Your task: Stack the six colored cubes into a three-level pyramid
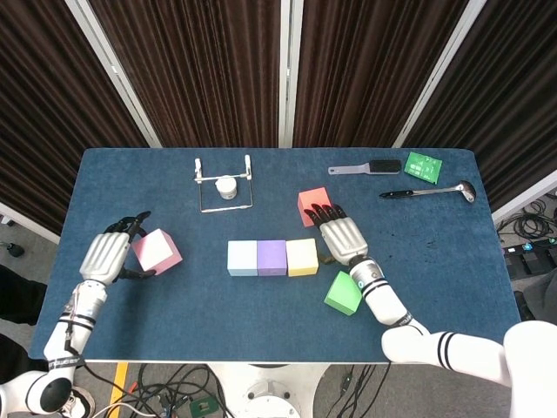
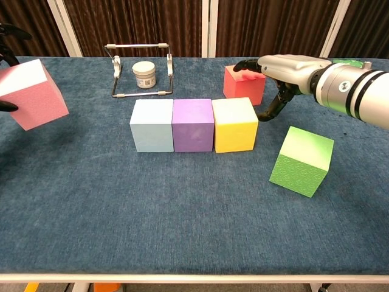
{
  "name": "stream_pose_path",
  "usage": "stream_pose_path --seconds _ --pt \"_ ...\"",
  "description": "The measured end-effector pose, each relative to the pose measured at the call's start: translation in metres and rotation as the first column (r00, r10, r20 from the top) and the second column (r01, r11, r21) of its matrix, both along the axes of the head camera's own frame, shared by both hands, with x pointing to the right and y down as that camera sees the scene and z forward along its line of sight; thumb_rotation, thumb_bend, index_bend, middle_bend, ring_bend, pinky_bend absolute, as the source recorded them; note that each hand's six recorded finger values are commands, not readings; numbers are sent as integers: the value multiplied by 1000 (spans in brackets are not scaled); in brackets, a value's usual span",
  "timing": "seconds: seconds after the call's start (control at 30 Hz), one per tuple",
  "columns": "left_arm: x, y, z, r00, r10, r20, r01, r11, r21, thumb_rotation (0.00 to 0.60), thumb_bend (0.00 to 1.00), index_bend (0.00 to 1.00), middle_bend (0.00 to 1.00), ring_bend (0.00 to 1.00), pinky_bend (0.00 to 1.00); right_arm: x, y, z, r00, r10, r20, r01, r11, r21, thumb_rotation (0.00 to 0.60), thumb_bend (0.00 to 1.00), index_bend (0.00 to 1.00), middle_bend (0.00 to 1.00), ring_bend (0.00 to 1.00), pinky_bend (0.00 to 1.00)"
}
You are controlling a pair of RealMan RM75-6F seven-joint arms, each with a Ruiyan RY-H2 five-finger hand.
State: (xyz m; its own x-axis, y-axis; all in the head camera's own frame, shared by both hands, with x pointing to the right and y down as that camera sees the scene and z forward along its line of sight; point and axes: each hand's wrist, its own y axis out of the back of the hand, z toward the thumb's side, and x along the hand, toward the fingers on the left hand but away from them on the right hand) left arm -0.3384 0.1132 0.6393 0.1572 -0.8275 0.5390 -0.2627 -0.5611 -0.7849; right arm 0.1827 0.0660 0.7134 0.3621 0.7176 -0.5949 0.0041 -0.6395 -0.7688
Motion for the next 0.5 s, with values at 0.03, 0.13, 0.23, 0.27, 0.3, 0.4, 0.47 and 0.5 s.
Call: stream_pose_path --seconds 0.03,0.13,0.23,0.27,0.3,0.4,0.47,0.5 --pt "0 0 0 1000 1 1 -1 1000 0 600 123 86 458 109 204 -1 0 0 1000 -1 3 1 1000 2 600 190 0 0 0 0" --pt "-1 0 -1 1000 1 3 -1 1000 -2 600 123 85 456 108 203 -3 1 1 1000 -2 5 2 1000 2 600 190 0 0 0 0" --pt "-2 1 -1 1000 0 2 0 1000 -4 600 123 85 455 108 203 -3 2 1 1000 -4 1 4 1000 -3 600 190 0 0 0 0" --pt "-2 1 0 1000 2 2 -2 1000 -6 600 123 86 455 108 203 -3 2 2 1000 -4 -1 4 1000 -4 600 190 0 0 0 0" --pt "-1 2 0 1000 3 1 -3 1000 -7 600 123 86 455 109 203 -3 2 1 1000 -3 -3 3 1000 -6 600 190 0 0 0 0" --pt "-1 1 -1 1000 3 -5 -3 1000 -7 600 123 86 455 109 203 -1 1 -1 1000 3 -5 -3 1000 -4 600 189 0 0 0 0" --pt "0 0 -2 1000 0 -13 0 1000 -7 600 122 86 455 108 203 2 0 -3 1000 7 -6 -7 1000 -1 600 190 0 0 0 0" --pt "0 -1 -3 1000 0 -17 0 1000 -7 600 123 86 455 108 202 4 -1 -5 1000 9 -7 -9 1000 1 600 190 0 0 0 0"
